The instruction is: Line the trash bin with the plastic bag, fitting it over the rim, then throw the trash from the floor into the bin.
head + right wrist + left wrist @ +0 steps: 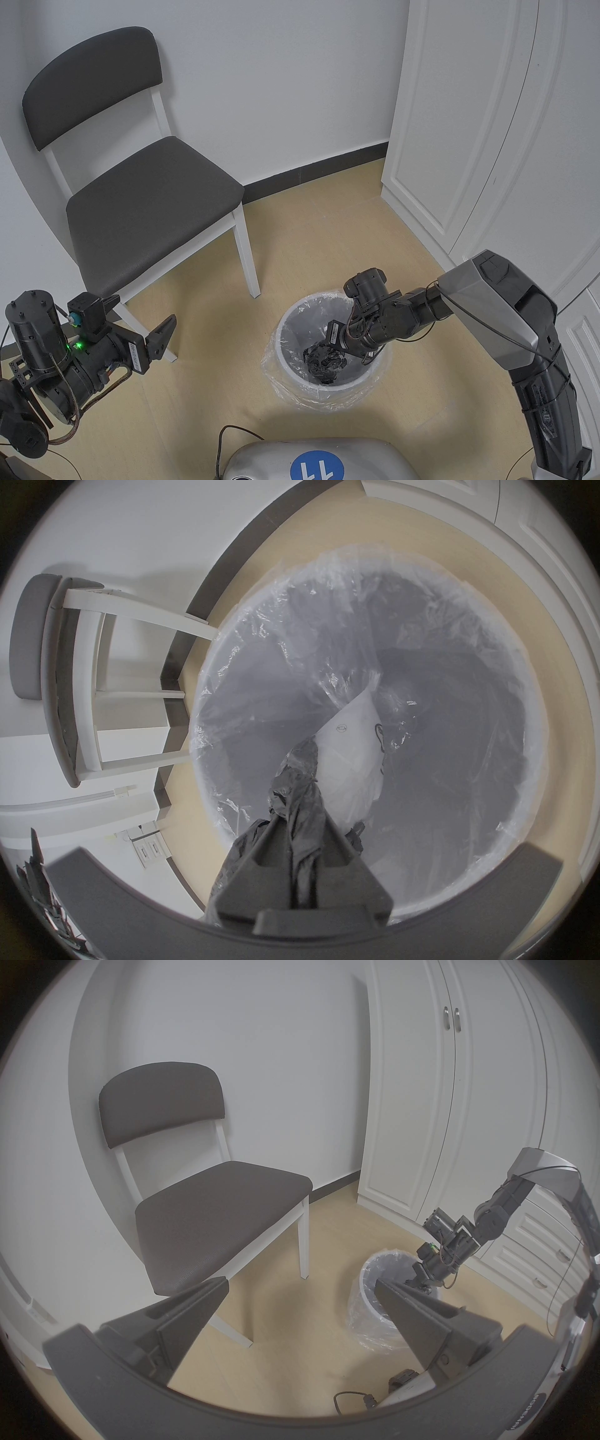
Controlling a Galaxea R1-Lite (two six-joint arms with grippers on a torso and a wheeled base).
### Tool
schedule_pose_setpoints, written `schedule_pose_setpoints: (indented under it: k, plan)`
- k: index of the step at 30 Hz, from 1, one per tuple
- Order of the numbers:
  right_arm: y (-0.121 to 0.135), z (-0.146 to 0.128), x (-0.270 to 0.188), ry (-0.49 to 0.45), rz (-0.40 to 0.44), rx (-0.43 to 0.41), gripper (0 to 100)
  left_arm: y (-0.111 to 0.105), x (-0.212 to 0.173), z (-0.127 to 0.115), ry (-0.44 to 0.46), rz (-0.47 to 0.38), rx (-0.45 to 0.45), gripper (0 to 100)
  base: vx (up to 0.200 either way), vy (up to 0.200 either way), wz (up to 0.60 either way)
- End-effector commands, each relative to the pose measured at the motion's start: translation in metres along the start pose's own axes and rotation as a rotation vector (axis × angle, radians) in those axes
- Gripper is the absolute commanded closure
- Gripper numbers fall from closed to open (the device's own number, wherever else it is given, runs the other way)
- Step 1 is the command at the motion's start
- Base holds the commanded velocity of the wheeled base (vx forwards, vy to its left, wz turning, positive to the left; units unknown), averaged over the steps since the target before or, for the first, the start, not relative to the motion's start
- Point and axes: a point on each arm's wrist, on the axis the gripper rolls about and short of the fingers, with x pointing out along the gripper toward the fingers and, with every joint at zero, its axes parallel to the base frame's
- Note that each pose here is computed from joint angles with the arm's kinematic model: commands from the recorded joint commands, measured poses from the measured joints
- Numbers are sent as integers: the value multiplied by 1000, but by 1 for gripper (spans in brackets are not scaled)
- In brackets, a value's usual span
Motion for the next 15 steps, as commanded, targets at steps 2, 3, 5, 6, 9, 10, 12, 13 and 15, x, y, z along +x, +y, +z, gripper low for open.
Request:
schedule_pose_setpoints:
  k: [2, 3, 5, 6, 9, 10, 12, 13, 15]
  plan:
    - [3, 7, 1, -23, 18, 5, 100, -1, 3, -2, 15, -1, 4, 0, 0, 0, 0]
    - [5, 6, 2, -22, 21, 1, 100, -1, 3, -2, 15, -1, 4, 0, 0, 0, 0]
    - [7, 4, 3, -21, 25, -4, 100, -1, 4, -3, 19, -3, 5, 0, 0, 0, 0]
    - [10, 2, 3, -20, 28, -10, 100, -1, 4, -4, 24, -3, 8, 0, 0, 0, 0]
    - [13, -3, 4, -14, 25, -19, 100, -2, 5, -4, 22, -3, 8, 0, 0, 0, 0]
    - [14, -4, 4, -13, 25, -21, 100, -2, 5, -4, 22, -3, 8, 0, 0, 0, 0]
    - [15, -6, 5, -10, 25, -23, 100, -2, 5, -4, 22, -3, 9, 0, 0, 0, 0]
    - [15, -6, 5, -10, 25, -23, 100, -2, 5, -4, 24, -3, 9, 0, 0, 0, 0]
    - [16, -5, 5, -18, 32, -25, 100, -2, 5, -4, 24, -4, 10, 0, 0, 0, 0]
